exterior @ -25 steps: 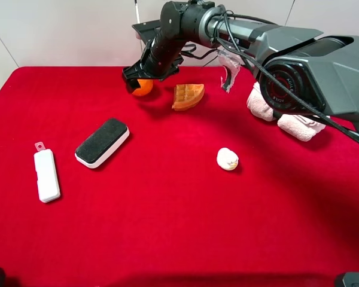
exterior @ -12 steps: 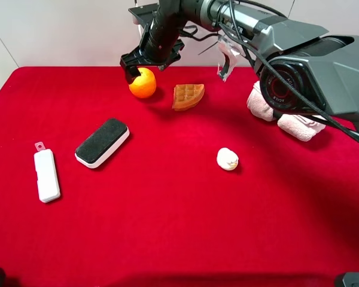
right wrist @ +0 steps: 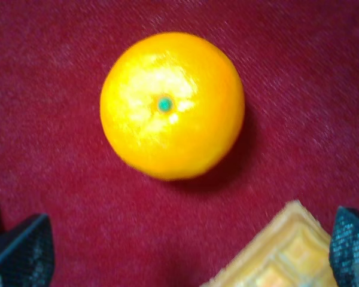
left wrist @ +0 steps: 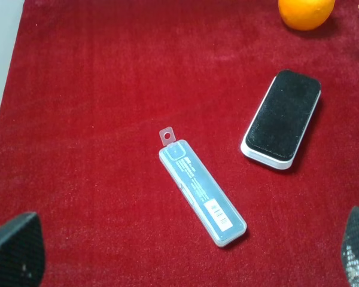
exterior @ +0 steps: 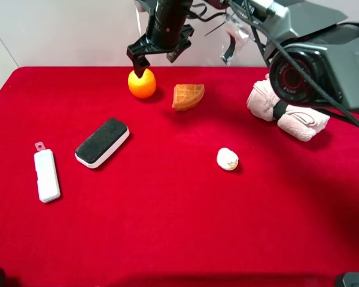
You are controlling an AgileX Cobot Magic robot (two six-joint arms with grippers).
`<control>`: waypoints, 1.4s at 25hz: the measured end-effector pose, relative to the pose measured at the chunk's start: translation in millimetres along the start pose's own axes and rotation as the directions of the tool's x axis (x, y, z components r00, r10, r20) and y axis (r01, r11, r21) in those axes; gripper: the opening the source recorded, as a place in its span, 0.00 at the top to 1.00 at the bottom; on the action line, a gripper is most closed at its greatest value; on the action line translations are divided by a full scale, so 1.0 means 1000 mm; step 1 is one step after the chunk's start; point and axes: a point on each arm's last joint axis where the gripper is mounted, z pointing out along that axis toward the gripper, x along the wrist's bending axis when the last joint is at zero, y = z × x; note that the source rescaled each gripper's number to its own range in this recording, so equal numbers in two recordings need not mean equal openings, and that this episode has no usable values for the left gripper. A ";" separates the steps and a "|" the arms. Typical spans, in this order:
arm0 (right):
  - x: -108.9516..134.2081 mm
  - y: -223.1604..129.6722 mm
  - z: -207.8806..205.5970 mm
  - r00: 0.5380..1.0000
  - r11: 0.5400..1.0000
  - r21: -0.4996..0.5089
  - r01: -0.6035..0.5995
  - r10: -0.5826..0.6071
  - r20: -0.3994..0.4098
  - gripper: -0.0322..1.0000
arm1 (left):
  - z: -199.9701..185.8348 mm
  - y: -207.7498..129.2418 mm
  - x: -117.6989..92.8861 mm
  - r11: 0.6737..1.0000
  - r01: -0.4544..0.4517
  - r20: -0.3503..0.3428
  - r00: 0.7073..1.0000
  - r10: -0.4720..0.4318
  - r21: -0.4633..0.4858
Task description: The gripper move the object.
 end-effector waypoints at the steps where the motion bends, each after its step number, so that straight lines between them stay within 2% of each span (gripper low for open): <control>1: 0.000 0.000 -0.004 1.000 1.000 -0.001 -0.006 0.006 0.002 0.01 | 0.000 0.000 0.000 1.000 0.000 0.000 1.000 0.000 0.000; 10: 0.004 0.007 -0.039 1.000 0.999 -0.049 -0.017 0.017 -0.003 0.01 | 0.000 0.000 0.000 1.000 0.000 0.000 1.000 0.000 0.000; 16: 0.007 -0.001 -0.059 1.000 0.999 -0.024 -0.026 0.026 -0.008 0.01 | 0.000 0.000 0.000 1.000 0.000 0.000 1.000 0.000 0.000; 23: 0.011 -0.025 -0.087 0.999 0.999 0.044 -0.032 0.032 -0.008 0.01 | 0.000 0.000 0.000 1.000 0.000 0.000 1.000 0.000 0.000; 35: 0.021 -0.087 -0.146 0.999 0.991 0.130 -0.038 0.039 -0.007 0.01 | 0.000 0.000 0.000 1.000 0.000 0.000 1.000 0.000 0.000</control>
